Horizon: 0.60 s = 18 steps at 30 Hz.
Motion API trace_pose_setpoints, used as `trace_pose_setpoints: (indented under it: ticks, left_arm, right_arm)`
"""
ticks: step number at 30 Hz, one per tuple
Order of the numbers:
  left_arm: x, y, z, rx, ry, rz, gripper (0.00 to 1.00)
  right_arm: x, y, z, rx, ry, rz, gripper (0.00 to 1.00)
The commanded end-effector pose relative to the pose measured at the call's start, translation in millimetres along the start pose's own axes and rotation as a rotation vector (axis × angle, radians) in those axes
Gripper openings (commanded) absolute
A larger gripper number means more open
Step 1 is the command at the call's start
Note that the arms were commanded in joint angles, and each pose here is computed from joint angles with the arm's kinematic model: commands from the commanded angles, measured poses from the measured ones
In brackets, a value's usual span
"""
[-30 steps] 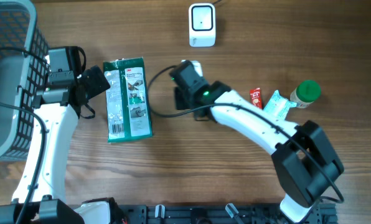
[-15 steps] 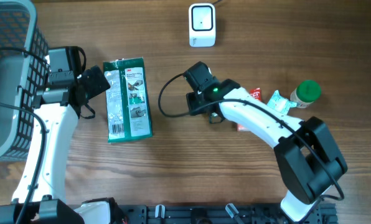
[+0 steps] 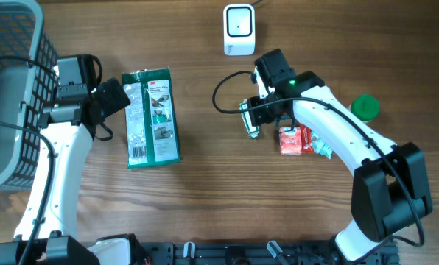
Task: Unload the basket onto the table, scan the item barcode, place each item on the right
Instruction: 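Lift the Axe Brand box and carry it right with the right gripper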
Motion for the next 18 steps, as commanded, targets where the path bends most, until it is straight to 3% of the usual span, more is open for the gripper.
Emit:
trace_pose_setpoints:
  ticks: [1,14,18]
  left_arm:
    - [-2.5,0.7,-2.1,0.003,-0.009,-0.014,1.0]
    - [-2.5,0.7,-2.1,0.003,-0.009,-0.014,1.0]
    - [-2.5,0.7,-2.1,0.003,-0.009,-0.015,1.0]
  right_arm:
    - [7.9,3.5,4.5,-0.035,0.02,-0.026,0.61]
    - [15.9,22.0,35.9,-0.044,0.04,-0.079,0.57]
    - [19.5,19.5,46.2,0.052,0.047,-0.114,0.58]
Point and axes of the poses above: each gripper's point midway between its finger pads, its own z axis out along the fingers, its own y axis along the line the jaws close on, x = y × z, the point moved 3 cm from there along -z, back along the fingers, and after that the axes turned 1 degree about z, right-handed, at the moved point
